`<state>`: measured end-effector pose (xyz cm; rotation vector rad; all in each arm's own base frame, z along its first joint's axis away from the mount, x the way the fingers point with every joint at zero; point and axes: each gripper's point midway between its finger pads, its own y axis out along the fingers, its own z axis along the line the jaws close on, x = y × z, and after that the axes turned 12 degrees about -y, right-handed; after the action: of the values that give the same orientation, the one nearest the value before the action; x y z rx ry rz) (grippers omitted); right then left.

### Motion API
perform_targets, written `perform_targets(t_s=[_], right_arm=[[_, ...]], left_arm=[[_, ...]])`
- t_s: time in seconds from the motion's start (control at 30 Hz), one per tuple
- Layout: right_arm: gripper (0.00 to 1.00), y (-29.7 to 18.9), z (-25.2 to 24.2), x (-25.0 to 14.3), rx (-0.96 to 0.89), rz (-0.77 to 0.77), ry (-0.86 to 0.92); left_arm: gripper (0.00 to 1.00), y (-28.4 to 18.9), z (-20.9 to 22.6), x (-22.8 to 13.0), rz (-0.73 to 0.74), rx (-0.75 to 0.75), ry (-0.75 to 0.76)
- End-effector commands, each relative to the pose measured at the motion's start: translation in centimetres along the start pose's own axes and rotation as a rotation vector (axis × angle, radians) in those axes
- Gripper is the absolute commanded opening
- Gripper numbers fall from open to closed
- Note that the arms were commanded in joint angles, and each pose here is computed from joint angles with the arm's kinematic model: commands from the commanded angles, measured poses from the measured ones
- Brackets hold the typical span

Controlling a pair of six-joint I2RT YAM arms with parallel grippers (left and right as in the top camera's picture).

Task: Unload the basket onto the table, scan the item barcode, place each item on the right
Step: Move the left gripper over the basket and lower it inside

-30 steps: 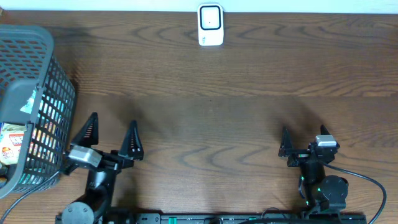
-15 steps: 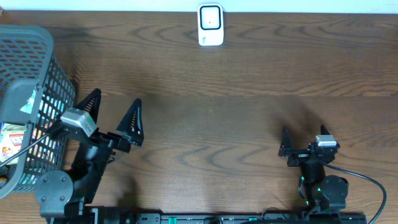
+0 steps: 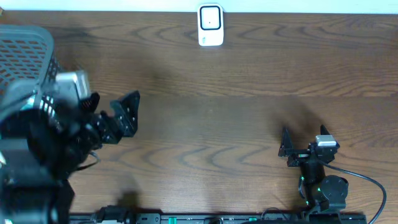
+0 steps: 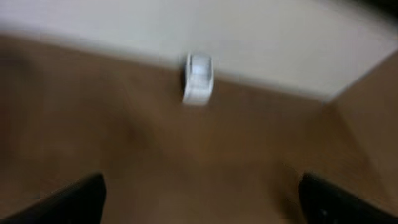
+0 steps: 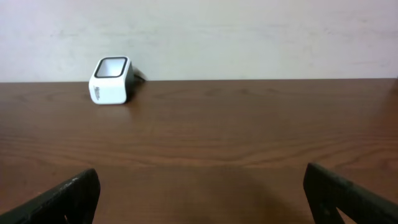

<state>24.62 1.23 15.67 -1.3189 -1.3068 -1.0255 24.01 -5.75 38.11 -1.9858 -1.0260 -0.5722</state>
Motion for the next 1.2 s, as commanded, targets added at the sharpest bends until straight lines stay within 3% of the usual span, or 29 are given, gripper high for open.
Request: perform_targets(t_s=[0.0,0.2,0.4,0.5,0.67,0.97,1.17], right_arm=[[0.99,0.0,0.2,-0.2,0.006,0.006,-0.012],[0.99,0.0,0.2,-0.2,0.006,0.006,-0.012],[0.99,0.0,0.2,-0.2,0.006,0.006,-0.012],[0.99,0.0,0.2,-0.2,0.006,0.006,-0.012],[0.99,0.0,0.2,-0.2,0.006,0.006,-0.012],[0.99,0.0,0.2,-0.2,0.006,0.006,-0.012],[0.99,0.0,0.2,-0.2,0.006,0.006,-0.012]], left_arm=[[0.98,0.9,-0.3,1.4,0.074,0.040,0.032],[0.98,1.9,-0.6,3.9,0.024,0.049,-0.034],[0.98,0.9,4.5,5.7,0.117,0.462,-0.088],[0.98,1.5,5.9,5.9,0.188,0.566,-0.085],[0.98,3.8,7.0,6.2,0.235,0.599,-0.094],[0.98,0.5,13.1,11.2,-0.039,0.827,-0.287],[0.98,-2.0,16.4,12.2,-0.096,0.907,-0.374]])
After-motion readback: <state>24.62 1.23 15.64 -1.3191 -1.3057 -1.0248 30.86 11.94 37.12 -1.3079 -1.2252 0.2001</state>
